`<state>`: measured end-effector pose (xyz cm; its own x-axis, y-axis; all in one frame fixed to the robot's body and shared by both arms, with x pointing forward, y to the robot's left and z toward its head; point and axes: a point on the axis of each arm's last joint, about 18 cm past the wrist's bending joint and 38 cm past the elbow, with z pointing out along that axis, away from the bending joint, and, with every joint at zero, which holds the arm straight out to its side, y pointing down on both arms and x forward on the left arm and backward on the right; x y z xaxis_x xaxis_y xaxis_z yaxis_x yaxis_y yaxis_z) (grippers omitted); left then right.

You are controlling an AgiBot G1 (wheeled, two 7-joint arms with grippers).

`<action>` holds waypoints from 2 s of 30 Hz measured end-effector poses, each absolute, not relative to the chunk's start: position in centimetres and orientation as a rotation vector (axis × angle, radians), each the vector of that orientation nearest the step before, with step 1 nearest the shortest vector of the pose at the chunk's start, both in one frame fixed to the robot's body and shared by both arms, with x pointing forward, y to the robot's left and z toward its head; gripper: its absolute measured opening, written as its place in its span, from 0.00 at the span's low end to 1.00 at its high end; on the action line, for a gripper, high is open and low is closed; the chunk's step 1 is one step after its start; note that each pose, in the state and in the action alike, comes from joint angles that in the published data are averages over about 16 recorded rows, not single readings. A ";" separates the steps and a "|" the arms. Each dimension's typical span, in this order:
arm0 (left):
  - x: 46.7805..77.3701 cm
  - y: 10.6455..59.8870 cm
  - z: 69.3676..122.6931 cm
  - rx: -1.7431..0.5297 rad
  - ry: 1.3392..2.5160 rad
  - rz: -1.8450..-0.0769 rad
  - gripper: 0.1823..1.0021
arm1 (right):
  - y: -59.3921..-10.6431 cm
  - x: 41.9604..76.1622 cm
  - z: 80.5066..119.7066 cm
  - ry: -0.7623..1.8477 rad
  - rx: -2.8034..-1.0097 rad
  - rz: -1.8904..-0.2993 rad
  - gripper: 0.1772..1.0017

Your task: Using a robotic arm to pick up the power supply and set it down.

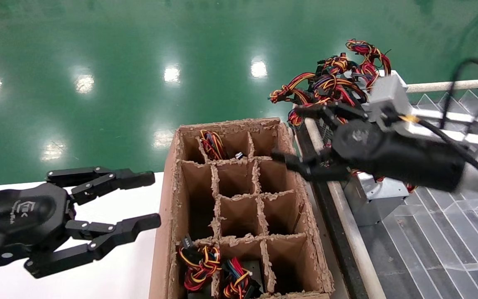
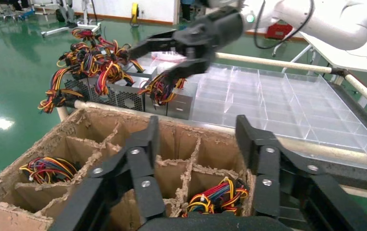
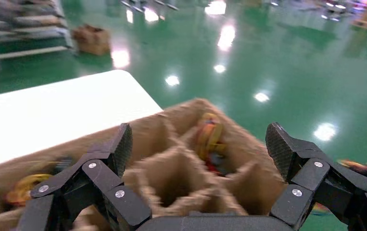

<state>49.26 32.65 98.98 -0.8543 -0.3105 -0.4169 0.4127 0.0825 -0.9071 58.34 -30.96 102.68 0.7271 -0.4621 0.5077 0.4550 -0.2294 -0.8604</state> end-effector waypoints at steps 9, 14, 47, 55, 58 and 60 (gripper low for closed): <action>49.3 32.6 99.0 0.101 1.850 -1.825 0.64 | -30.5 52.1 100.6 -0.130 -1.588 -0.679 1.00; 49.3 32.7 99.0 0.100 1.850 -1.825 0.75 | -30.3 48.9 99.6 -0.201 -1.592 -0.592 1.00; 49.3 32.7 99.0 0.100 1.849 -1.825 1.00 | -30.2 47.4 99.2 -0.232 -1.596 -0.549 1.00; 49.3 32.7 99.0 0.100 1.849 -1.825 1.00 | -30.2 47.6 99.2 -0.229 -1.595 -0.553 1.00; 49.3 32.7 99.0 0.100 1.849 -1.825 1.00 | -30.2 47.6 99.2 -0.229 -1.595 -0.554 1.00; 49.3 32.7 99.0 0.100 1.849 -1.825 1.00 | -30.2 47.6 99.2 -0.228 -1.595 -0.554 1.00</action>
<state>49.27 32.66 98.98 -0.8542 -0.3111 -0.4166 0.4124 0.0824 -0.9072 47.59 -30.23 99.23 0.8599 -0.1801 0.4775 0.4643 -0.1126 -0.8785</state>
